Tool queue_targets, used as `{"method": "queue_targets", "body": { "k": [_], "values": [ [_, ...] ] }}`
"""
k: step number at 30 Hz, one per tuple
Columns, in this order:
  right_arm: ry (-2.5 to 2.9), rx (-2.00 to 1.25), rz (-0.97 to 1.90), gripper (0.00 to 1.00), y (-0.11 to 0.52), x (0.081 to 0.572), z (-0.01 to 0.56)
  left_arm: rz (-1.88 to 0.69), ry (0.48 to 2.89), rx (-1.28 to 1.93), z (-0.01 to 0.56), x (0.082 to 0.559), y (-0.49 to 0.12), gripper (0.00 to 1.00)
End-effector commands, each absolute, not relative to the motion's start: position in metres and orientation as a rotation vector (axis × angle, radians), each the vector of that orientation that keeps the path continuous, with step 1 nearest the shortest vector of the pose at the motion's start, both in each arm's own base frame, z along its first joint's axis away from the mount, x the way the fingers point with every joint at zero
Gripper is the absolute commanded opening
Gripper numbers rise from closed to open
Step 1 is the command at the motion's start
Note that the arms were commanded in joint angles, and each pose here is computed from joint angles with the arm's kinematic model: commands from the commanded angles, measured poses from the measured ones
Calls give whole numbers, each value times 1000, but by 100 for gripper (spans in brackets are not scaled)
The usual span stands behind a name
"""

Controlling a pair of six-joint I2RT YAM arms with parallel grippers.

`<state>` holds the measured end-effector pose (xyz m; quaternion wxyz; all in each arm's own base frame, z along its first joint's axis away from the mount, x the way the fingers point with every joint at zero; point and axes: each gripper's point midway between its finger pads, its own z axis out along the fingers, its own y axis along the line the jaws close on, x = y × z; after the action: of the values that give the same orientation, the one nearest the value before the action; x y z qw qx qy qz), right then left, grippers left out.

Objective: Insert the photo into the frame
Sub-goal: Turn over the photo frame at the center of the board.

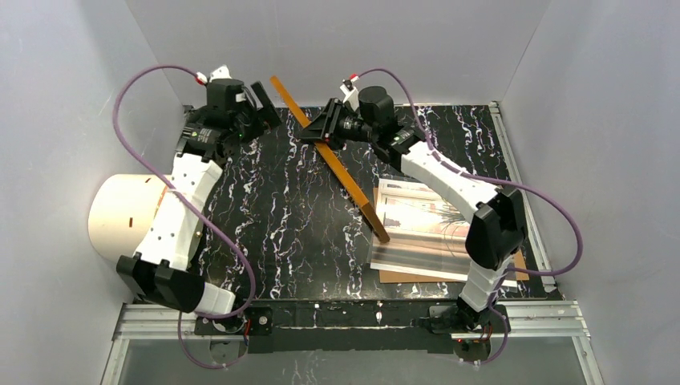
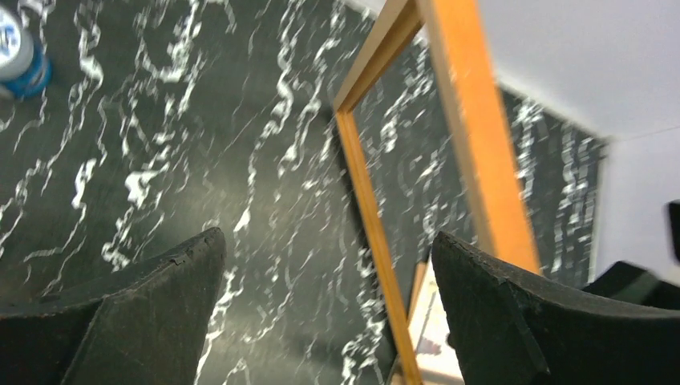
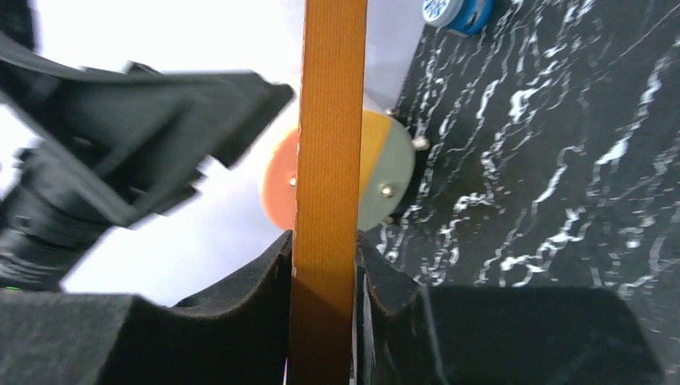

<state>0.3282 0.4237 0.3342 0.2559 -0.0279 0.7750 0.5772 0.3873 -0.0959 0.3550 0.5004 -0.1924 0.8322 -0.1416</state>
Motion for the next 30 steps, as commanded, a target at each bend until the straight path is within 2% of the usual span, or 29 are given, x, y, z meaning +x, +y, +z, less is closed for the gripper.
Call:
{"method": "queue_targets", "body": {
  "k": [1, 10, 17, 23, 30],
  "values": [
    [1877, 3, 1867, 1, 437, 331, 397, -284, 2100, -486, 324, 370, -88, 98],
    [1822, 305, 1966, 1, 439, 370, 410, -209, 2254, -489, 258, 357, -85, 98],
    [1867, 510, 1873, 2, 414, 395, 368, -244, 2372, -465, 210, 356, -97, 98],
    [1890, 515, 1736, 19, 348, 410, 326, -335, 2505, -390, 160, 362, -119, 98],
    [1958, 487, 1689, 29, 273, 402, 279, -527, 2568, -237, 119, 384, -155, 98]
  ]
}}
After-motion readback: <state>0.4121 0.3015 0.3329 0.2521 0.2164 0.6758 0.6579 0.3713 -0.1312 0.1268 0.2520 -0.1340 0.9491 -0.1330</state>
